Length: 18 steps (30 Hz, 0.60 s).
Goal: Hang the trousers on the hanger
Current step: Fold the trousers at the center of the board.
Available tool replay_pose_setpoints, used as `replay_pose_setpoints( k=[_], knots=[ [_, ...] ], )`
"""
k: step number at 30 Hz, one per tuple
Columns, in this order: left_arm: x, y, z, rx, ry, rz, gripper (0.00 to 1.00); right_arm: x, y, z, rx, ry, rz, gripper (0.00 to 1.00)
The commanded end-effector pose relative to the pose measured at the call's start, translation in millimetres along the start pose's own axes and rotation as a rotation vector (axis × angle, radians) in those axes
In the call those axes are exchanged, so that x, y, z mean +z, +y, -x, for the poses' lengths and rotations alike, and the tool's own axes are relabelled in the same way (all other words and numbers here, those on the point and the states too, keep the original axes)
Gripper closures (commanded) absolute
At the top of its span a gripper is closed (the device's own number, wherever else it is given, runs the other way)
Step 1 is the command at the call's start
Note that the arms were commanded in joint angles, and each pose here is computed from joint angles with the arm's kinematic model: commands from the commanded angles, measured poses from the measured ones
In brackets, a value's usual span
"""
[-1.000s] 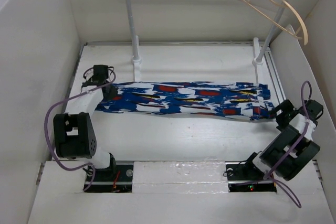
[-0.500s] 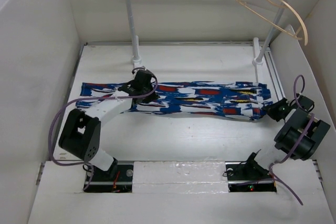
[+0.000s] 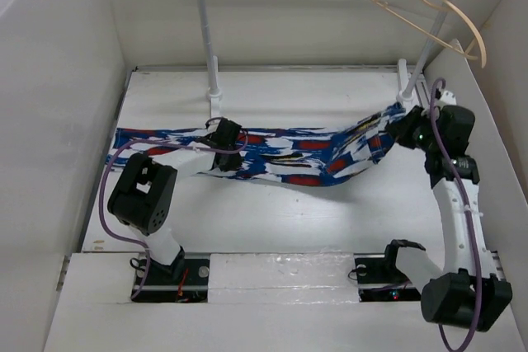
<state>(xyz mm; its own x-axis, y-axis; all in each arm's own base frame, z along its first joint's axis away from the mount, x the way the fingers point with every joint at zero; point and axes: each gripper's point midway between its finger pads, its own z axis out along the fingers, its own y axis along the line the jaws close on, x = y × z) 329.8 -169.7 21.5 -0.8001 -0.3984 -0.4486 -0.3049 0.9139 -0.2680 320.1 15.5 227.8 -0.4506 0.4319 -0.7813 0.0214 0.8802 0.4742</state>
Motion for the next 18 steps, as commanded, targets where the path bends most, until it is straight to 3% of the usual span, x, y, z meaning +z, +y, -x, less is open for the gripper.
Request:
replay_pose_setpoints(
  k=[1,4,9,12,16,18],
  knots=[
    [-0.4,29.8,-27.8,0.055,0.068,0.078,0.97,-35.8,16.0,55.8,-0.102,-0.077,-0.085,1.0],
    [-14.1,6.2,-33.2,0.07,0.09,-0.043,0.97,-54.0,27.8,80.6,-0.158,-0.117,-0.093,1.0],
    [-33.3,-14.4,-33.6,0.104,0.101,-0.1,0.97,-76.5,42.5,120.5,-0.235,-0.183,-0.105,1.0],
    [-56.5,-48.8,-26.0,0.103,0.086,-0.215,0.97,-86.7,42.5,144.1,-0.261,-0.213,-0.127,1.0],
    [-88.5,-112.0,-51.0,0.167,0.13,-0.371,0.96,-94.4,25.8,156.5,-0.272,-0.206,-0.126,1.0],
    [-82.4,-127.2,-62.5,0.151,0.151,-0.385,0.96,-95.3,20.8,156.9,-0.285,-0.201,-0.132,1.0]
  ],
)
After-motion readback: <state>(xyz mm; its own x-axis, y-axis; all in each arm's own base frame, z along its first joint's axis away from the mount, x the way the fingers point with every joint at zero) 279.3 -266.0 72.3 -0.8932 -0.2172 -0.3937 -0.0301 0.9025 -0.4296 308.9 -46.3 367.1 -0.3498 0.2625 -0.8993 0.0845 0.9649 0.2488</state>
